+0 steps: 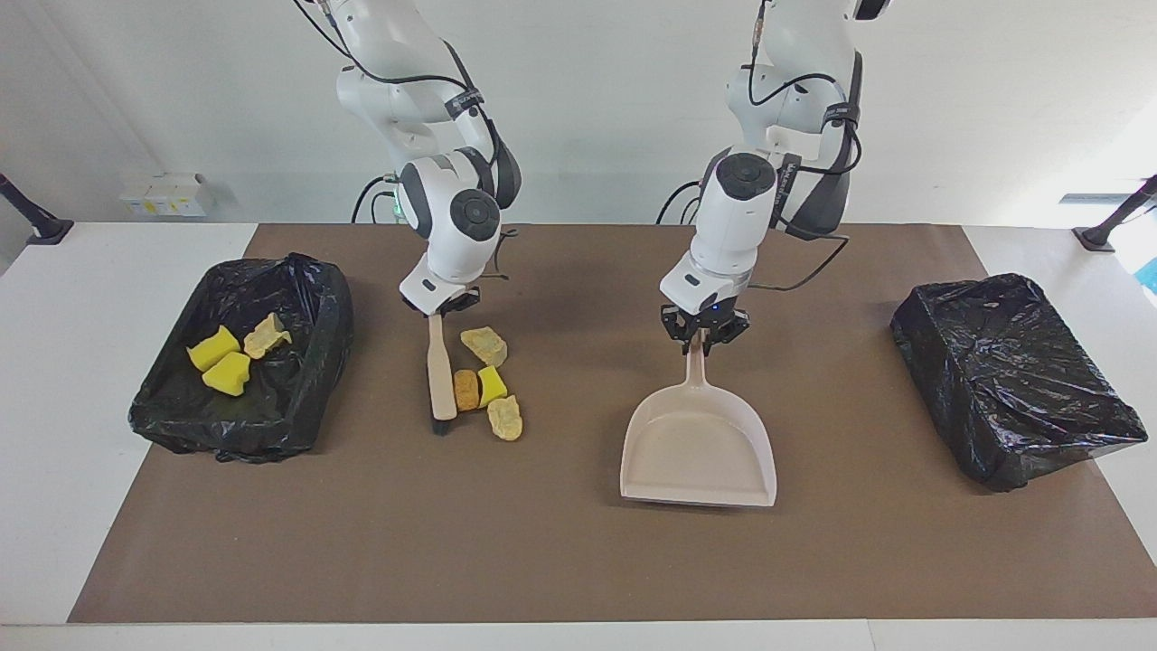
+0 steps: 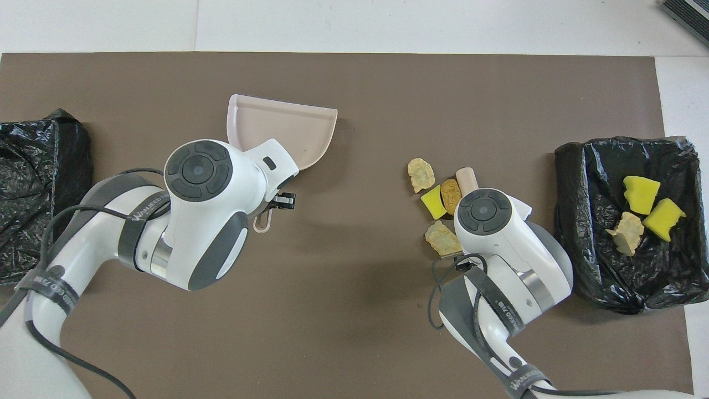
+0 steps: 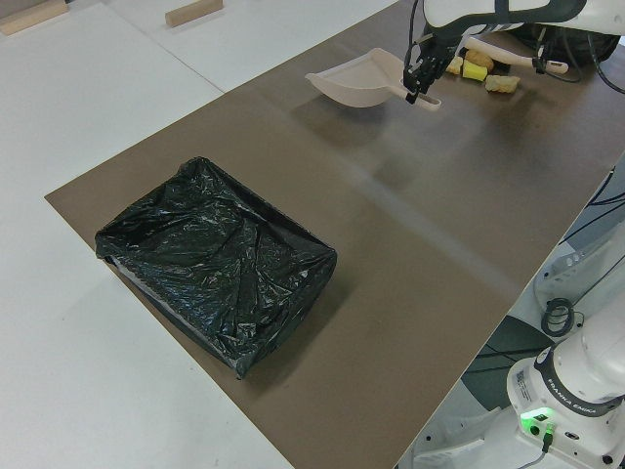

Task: Sweep and dump trash in bin
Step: 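Move the dustpan beside the chunks while the right gripper brings the brush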

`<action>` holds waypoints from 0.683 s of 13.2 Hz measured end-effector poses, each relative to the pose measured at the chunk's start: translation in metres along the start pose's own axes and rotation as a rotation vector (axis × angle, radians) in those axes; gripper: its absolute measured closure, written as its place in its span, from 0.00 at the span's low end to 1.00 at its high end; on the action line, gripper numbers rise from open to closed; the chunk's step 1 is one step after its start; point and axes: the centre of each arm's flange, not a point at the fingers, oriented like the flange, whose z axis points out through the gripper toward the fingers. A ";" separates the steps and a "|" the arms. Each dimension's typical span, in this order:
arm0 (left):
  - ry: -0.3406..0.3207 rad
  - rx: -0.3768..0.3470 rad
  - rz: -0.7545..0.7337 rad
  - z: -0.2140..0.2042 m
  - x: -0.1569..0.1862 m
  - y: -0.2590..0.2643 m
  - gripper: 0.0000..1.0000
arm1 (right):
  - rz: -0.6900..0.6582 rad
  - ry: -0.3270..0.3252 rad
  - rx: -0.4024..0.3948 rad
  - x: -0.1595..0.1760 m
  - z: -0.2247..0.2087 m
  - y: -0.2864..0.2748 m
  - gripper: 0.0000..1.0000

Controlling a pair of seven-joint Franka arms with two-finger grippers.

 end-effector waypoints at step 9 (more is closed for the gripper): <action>-0.156 -0.024 0.756 -0.013 -0.012 -0.049 0.69 | 0.229 -0.070 0.270 -0.012 -0.049 -0.073 0.74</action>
